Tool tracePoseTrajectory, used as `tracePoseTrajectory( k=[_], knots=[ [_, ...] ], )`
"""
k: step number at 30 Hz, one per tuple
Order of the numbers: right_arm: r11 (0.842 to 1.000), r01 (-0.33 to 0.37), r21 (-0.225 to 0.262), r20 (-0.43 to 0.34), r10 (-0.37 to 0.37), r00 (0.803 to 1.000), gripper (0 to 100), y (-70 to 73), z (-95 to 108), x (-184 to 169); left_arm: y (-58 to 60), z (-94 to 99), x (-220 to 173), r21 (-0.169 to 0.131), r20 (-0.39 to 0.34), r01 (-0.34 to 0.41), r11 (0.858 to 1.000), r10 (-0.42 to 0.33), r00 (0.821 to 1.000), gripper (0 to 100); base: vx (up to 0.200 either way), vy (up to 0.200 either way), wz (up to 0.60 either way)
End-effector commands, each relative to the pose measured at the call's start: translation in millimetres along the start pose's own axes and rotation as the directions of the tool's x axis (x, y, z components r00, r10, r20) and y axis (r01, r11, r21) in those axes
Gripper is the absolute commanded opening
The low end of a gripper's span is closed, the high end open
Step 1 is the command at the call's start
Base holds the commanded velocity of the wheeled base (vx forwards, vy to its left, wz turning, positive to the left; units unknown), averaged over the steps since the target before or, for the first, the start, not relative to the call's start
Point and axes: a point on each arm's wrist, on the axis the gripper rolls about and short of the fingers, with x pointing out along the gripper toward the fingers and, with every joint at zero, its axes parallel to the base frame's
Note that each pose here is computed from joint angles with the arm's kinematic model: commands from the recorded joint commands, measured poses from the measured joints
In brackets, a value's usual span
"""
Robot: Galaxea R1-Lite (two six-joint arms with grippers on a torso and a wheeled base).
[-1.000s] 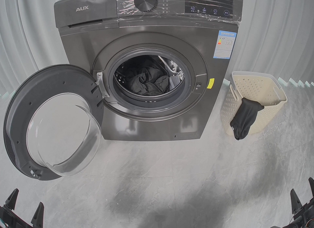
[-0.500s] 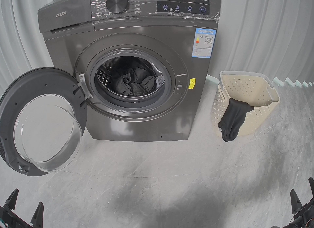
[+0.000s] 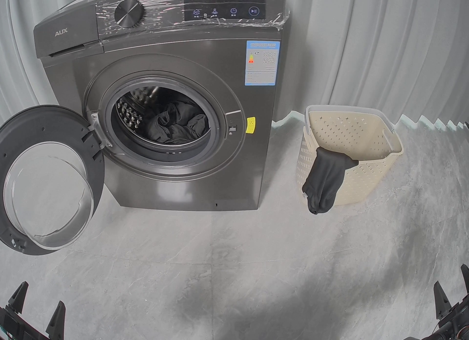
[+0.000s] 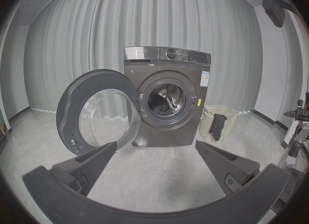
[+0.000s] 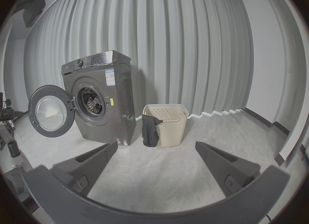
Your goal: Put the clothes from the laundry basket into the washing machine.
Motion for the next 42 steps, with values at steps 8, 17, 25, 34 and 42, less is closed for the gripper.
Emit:
tracePoseTrajectory(
  k=[8,17,25,34,42],
  knots=[
    [1.0,0.0,0.0,-0.003,0.0,1.0,100,0.0,-4.3,0.2,0.1,-4.6,0.2,-0.003,-0.002,-0.001,1.0,0.001,1.0,100,0.0,-0.2,0.0],
    [1.0,-0.001,-0.001,-0.003,0.001,1.0,100,0.0,-4.3,0.2,0.2,-4.5,0.2,-0.005,0.0,-0.002,1.0,0.002,1.0,100,0.0,-0.178,0.0],
    [1.0,0.0,0.0,-0.003,0.0,1.0,100,0.0,-4.3,0.2,0.4,-4.5,0.2,-0.006,0.0,-0.012,1.0,0.012,1.0,100,0.075,0.0,0.0],
    [1.0,0.0,0.0,-0.003,0.0,1.0,100,0.0,-4.3,0.2,0.4,-4.5,0.2,-0.011,0.0,-0.013,1.0,0.013,1.0,100,0.2,0.0,0.0],
    [1.0,0.0,0.0,-0.003,0.0,1.0,100,0.0,-4.3,0.2,0.5,-4.5,0.2,-0.014,0.0,-0.016,1.0,0.016,1.0,100,0.15,0.0,0.0]
  ],
)
